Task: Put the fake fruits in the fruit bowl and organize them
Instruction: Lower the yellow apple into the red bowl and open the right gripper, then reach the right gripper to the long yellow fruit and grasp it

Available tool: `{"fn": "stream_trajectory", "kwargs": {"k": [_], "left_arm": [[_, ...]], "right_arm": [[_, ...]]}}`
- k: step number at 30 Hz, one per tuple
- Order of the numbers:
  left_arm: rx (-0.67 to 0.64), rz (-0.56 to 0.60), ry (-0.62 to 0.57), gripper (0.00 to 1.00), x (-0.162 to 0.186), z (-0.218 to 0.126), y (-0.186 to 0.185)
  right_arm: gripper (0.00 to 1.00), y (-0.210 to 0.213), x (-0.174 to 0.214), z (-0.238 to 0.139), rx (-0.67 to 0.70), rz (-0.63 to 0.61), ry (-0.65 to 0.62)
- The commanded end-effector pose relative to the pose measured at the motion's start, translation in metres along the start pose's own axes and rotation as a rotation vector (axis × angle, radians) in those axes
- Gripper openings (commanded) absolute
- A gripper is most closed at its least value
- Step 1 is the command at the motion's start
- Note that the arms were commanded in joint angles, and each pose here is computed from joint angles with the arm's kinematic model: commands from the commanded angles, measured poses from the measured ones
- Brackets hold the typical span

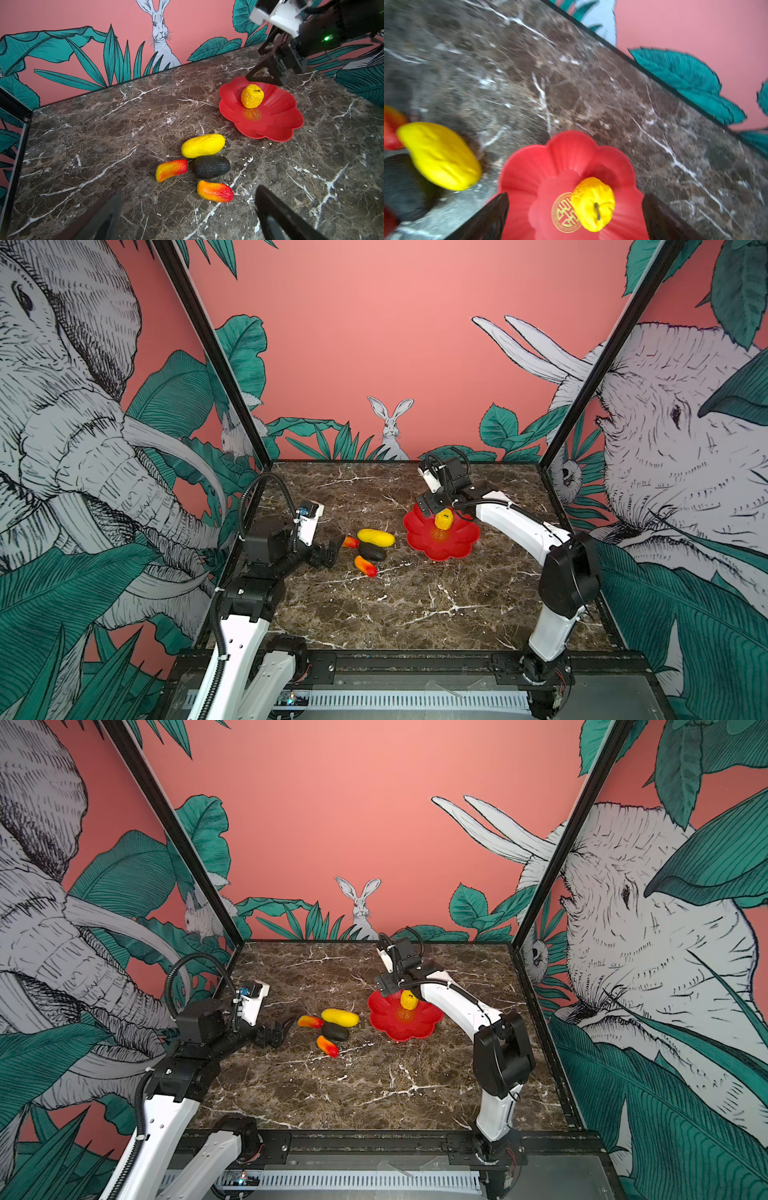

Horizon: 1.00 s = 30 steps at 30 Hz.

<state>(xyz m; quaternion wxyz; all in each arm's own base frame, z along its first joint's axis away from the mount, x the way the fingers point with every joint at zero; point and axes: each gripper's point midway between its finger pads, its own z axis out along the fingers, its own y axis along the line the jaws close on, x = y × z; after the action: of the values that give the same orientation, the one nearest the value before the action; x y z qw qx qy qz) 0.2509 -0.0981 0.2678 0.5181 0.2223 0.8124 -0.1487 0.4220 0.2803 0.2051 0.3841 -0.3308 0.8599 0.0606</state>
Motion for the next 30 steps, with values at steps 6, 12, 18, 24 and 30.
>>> {"fn": "stream_trajectory", "kwargs": {"k": [6, 12, 18, 24, 30], "left_arm": [[0.009, 0.027, -0.022, 1.00, -0.005, -0.003, -0.003], [0.008, 0.028, -0.025, 1.00, -0.005, -0.005, -0.003], [0.006, 0.029, -0.023, 1.00, -0.004, -0.005, -0.003], [0.006, 0.030, -0.022, 1.00, -0.004, -0.004, -0.003], [0.008, 0.028, -0.017, 1.00, -0.003, -0.003, -0.003]], "right_arm": [[0.99, 0.128, -0.007, 0.034, -0.332, -0.184, 0.030], [0.99, 0.152, 0.002, 0.073, -0.396, -0.194, 0.066], [0.96, 0.163, 0.022, 0.100, -0.441, -0.208, 0.134], [0.84, 0.162, 0.033, 0.120, -0.428, -0.180, 0.169], [0.71, 0.160, 0.043, 0.133, -0.421, -0.163, 0.209]]}}
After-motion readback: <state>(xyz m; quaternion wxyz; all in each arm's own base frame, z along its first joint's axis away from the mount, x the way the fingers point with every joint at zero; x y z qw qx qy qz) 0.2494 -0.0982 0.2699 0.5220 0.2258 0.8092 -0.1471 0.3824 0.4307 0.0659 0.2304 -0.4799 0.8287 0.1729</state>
